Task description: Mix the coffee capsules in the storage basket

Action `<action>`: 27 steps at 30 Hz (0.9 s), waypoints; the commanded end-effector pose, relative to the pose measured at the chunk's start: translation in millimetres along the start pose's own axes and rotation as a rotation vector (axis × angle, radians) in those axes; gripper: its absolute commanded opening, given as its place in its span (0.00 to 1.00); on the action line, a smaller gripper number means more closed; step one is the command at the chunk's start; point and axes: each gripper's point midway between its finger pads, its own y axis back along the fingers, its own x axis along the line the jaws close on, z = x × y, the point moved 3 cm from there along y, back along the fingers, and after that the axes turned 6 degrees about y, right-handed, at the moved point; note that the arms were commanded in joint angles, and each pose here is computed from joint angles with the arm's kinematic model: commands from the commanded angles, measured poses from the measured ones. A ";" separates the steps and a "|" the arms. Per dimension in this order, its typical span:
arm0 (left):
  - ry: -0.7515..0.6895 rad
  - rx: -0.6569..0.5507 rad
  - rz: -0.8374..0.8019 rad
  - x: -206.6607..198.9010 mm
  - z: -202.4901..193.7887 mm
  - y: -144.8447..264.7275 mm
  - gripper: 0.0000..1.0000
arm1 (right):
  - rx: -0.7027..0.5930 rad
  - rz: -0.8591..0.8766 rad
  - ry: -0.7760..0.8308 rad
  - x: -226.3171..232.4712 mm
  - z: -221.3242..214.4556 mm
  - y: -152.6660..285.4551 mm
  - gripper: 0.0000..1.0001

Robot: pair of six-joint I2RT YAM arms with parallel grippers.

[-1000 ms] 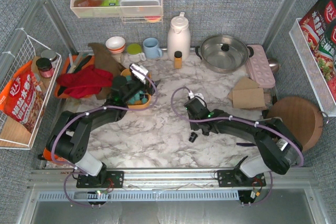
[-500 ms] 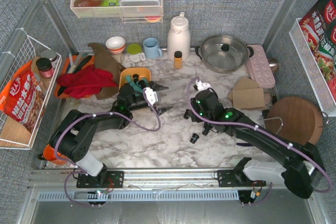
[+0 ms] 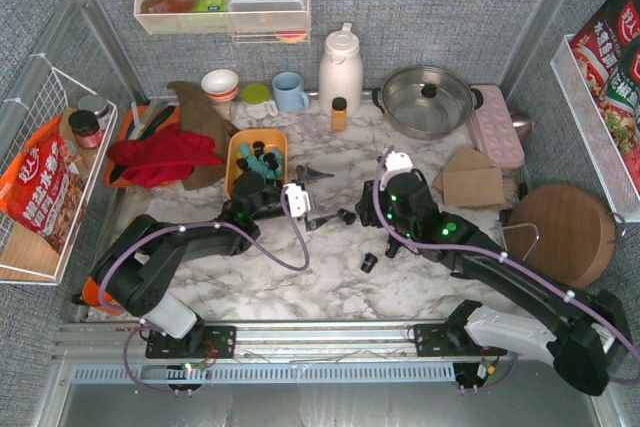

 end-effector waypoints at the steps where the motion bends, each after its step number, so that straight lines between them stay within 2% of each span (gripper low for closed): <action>1: -0.051 0.033 0.318 48.5 9.2 16.8 0.99 | 0.097 0.006 0.146 -2.1 -10.3 -24.2 0.56; 5: -0.050 0.014 0.510 69.3 12.5 32.5 0.99 | 0.253 0.044 0.293 -6.3 -30.3 -53.3 0.63; 9: -0.045 -0.038 0.646 80.0 18.3 47.5 0.99 | 0.378 0.115 0.378 -2.7 -34.8 -75.0 0.63; 13: -0.043 -0.073 0.743 87.5 24.6 60.0 0.99 | 0.457 0.163 0.382 5.1 -46.0 -94.9 0.61; 23: -0.057 -0.063 0.782 91.5 26.4 65.7 0.99 | 0.627 0.125 0.403 -4.4 -84.4 -129.4 0.54; 27: -0.057 -0.056 0.776 90.5 24.0 65.0 0.99 | 0.633 0.135 0.391 -1.5 -86.9 -135.7 0.42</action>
